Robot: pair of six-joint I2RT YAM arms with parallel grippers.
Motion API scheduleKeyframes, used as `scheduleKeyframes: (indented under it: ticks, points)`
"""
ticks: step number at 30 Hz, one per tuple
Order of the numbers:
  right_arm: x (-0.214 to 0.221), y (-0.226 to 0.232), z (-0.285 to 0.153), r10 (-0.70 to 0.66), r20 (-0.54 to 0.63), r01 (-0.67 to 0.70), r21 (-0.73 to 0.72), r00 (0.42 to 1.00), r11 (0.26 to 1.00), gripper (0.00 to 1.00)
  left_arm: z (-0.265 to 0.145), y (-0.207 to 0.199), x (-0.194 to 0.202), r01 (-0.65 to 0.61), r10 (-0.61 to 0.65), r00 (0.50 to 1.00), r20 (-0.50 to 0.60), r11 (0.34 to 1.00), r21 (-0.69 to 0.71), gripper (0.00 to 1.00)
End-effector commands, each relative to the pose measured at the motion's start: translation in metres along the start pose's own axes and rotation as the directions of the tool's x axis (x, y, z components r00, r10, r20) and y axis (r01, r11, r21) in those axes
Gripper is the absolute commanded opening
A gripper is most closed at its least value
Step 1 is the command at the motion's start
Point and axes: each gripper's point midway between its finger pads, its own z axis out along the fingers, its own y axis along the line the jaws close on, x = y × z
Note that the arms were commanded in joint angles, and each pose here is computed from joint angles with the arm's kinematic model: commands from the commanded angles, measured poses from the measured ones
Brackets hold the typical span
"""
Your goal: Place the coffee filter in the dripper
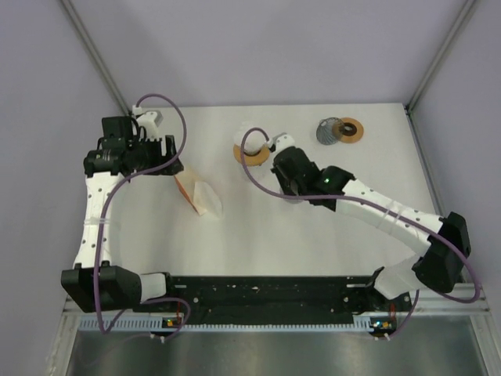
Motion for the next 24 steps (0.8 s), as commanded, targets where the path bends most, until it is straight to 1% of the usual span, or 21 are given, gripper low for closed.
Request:
scheduleKeyframes:
  ticks: [1,5,10,15,21,24]
  points:
    - [-0.002,0.027,-0.014,0.096,0.096,-0.097,0.007,0.991,0.995,0.00,-0.016,0.014,0.004,-0.056,0.062,0.996,0.059,0.993,-0.100,0.77]
    - [0.018,0.053,-0.001,0.096,0.064,-0.096,-0.012,0.993,0.995,0.00,-0.022,0.016,0.010,-0.054,0.063,0.995,0.082,0.992,-0.114,0.80]
    - [0.037,0.071,0.023,0.104,0.010,-0.104,-0.016,0.995,0.994,0.00,-0.022,0.019,0.018,-0.049,0.058,0.996,0.073,0.991,-0.123,0.80]
    - [0.045,0.077,0.035,0.092,-0.029,-0.093,-0.015,0.995,0.996,0.00,-0.019,0.017,0.021,-0.049,0.055,0.996,0.066,0.994,-0.098,0.80]
    - [0.060,0.078,0.050,0.106,-0.091,-0.108,-0.014,0.990,0.994,0.00,-0.020,0.020,0.022,-0.040,0.047,0.997,0.064,0.994,-0.105,0.80]
    - [0.063,0.079,0.059,0.120,-0.125,-0.126,-0.046,0.985,0.991,0.00,-0.021,0.021,0.022,-0.039,0.045,0.997,0.061,0.993,-0.109,0.80]
